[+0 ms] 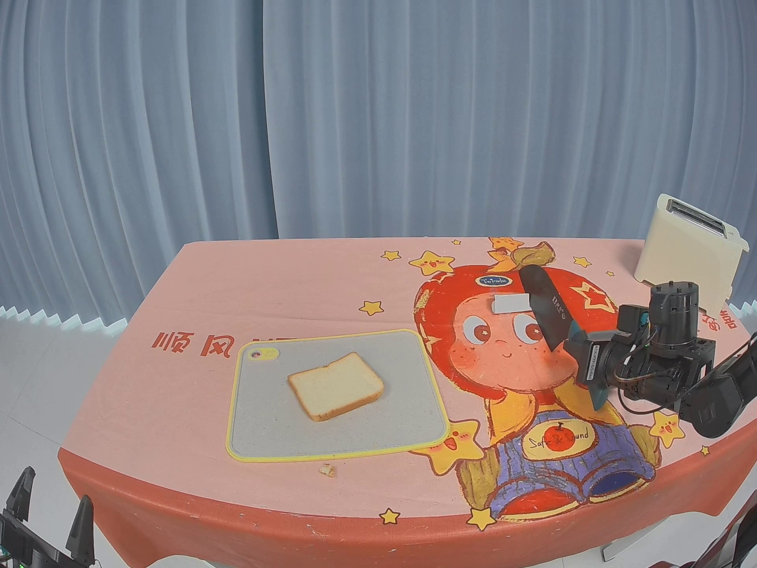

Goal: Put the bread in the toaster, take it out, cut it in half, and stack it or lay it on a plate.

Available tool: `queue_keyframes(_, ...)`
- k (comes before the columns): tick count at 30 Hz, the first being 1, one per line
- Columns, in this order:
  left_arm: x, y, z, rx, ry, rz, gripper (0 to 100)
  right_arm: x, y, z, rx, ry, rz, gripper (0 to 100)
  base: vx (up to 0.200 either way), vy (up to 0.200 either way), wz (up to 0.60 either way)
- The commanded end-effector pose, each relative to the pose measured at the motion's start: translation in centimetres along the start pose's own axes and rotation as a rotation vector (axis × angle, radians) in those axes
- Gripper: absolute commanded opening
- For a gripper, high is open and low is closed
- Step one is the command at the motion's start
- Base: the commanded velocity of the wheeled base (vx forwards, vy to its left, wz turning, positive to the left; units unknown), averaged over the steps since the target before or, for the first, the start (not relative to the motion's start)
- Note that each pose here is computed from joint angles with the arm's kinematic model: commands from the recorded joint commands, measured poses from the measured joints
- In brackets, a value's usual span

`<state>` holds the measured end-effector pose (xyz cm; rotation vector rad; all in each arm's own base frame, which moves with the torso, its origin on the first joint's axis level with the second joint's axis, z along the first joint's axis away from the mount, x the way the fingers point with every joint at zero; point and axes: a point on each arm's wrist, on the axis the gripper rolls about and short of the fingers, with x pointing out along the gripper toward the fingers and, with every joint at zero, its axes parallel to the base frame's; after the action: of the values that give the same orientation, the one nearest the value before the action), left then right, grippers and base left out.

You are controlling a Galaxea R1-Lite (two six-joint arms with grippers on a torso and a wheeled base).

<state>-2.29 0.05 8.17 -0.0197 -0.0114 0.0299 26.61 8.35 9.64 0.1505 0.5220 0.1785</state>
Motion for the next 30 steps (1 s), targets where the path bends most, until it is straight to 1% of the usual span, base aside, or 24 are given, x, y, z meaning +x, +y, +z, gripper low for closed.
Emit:
queue_keyframes(1,0.1,0.0,-0.5,-0.002,0.014,0.001,100,-0.1,0.1,0.2,0.001,-0.011,0.004,0,0.000,0.000,0.00)
queue_keyframes(8,0.1,0.0,-0.5,-0.002,0.014,0.001,100,-0.4,0.1,0.6,0.000,-0.029,0.009,0,0.000,0.000,0.00)
queue_keyframes(13,0.1,0.0,-0.5,0.000,0.013,0.001,100,-1.6,0.4,1.5,0.001,-0.079,0.023,0,0.000,0.000,0.00)
queue_keyframes(20,0.1,0.0,-0.5,0.000,0.014,0.001,100,-2.7,0.4,2.0,-0.009,-0.112,0.032,0,0.000,0.000,0.00)
queue_keyframes(22,0.1,0.0,-0.5,0.000,0.014,0.001,100,-3.3,0.5,2.5,-0.011,-0.137,0.039,0,0.000,0.000,0.00)
queue_keyframes(27,0.1,0.0,-0.5,-0.002,0.013,0.001,100,-4.2,1.1,2.9,-0.018,-0.165,0.067,0,0.000,0.000,0.00)
queue_keyframes(30,0.1,0.0,-0.5,0.000,0.014,0.001,100,-5.2,1.9,2.7,-0.030,-0.176,0.103,0,0.000,0.000,0.00)
